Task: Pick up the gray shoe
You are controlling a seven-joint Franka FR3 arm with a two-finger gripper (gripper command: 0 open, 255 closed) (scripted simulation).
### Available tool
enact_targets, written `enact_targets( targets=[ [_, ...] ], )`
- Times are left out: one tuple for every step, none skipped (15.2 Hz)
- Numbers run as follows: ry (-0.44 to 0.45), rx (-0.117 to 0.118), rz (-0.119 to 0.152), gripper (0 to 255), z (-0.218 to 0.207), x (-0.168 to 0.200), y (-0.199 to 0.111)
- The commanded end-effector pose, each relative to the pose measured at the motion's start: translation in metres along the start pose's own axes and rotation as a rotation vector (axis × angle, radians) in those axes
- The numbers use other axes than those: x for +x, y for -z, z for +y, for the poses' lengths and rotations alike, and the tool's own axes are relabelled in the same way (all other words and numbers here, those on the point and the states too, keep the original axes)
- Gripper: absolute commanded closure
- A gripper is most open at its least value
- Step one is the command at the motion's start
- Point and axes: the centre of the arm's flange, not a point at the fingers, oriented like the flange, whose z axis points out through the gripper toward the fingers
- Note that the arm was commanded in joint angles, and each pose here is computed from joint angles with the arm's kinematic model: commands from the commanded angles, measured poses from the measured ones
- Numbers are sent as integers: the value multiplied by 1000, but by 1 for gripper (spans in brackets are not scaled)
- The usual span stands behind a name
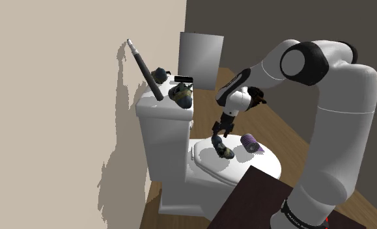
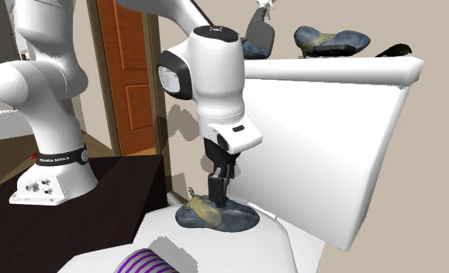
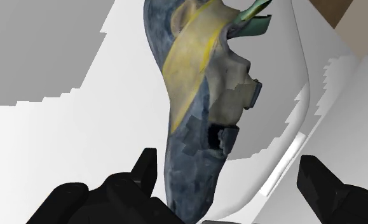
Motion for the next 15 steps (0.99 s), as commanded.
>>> enact_targets(
  targets=[
    [-6, 1, 0, 0, 6, 3, -12],
    [-6, 1, 0, 0, 7, 3, -17],
    [-6, 1, 0, 0, 8, 3, -22],
    [-6, 1, 0, 0, 10, 3, -28],
    [-6, 1, 0, 0, 11, 3, -33],
    [-6, 1, 0, 0, 12, 3, -38],
    [-6, 1, 0, 0, 13, 3, -41],
    [-6, 1, 0, 0, 13, 3, -41],
    [-6, 1, 0, 255, 13, 3, -40],
    [-6, 1, 0, 255, 13, 3, -40],
    [-6, 1, 0, 255, 13, 3, -40],
    [-6, 1, 0, 255, 12, 3, -40],
    [-6, 1, 0, 255, 12, 3, -40],
    [-6, 1, 0, 255, 12, 3, -40],
    [-6, 1, 0, 255, 12, 3, -40]
  ],
)
